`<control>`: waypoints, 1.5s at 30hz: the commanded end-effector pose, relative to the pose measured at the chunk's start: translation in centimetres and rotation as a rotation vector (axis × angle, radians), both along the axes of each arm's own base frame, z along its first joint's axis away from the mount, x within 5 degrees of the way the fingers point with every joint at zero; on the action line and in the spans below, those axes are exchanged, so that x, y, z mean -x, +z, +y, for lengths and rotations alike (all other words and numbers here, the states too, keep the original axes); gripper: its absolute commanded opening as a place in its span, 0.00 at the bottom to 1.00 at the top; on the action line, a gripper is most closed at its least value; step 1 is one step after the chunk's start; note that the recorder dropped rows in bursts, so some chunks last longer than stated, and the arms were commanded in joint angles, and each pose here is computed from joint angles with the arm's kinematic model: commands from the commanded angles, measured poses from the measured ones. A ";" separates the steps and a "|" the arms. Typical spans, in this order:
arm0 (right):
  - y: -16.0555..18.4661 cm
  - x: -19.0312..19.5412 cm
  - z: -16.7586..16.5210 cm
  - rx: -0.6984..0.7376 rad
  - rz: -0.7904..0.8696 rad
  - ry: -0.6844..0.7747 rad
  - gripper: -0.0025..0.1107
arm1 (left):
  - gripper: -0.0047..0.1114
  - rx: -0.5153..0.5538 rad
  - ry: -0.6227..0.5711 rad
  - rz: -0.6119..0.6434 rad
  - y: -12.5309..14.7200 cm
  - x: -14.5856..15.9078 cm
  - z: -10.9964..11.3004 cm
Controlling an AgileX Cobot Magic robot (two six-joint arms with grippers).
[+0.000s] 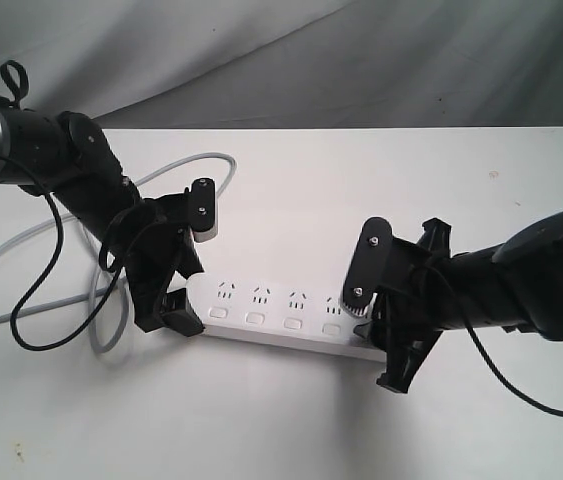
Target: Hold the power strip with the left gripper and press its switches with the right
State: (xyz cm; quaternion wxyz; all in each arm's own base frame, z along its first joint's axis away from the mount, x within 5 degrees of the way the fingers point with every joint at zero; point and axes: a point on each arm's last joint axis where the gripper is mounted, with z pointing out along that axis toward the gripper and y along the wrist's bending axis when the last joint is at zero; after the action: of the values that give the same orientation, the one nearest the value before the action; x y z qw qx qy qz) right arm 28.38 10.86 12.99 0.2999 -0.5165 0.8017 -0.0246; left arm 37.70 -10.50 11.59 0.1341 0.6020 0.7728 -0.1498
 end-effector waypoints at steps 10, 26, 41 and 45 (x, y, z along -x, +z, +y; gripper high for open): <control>-1.8 0.8 -1.5 0.079 0.037 -0.031 0.53 | 0.67 0.000 0.006 0.005 -0.1 0.0 -0.1; 5.2 1.8 -1.3 -0.053 -0.164 -0.070 0.53 | 0.67 0.000 0.006 0.005 -0.1 0.0 -0.1; 13.0 9.6 -3.0 -0.394 -0.370 -0.143 0.10 | 0.67 0.000 0.008 0.005 -0.1 0.0 -0.1; 12.9 11.6 -3.3 -0.434 -0.375 -0.110 0.02 | 0.67 0.000 0.008 0.005 -0.1 0.0 -0.1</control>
State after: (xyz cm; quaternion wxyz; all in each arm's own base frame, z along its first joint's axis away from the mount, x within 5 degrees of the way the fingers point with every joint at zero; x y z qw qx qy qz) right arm 18.15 7.62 25.96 0.5370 -0.3785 0.7537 0.0165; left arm 37.69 -10.59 11.60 0.1344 0.6020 0.7726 -0.1505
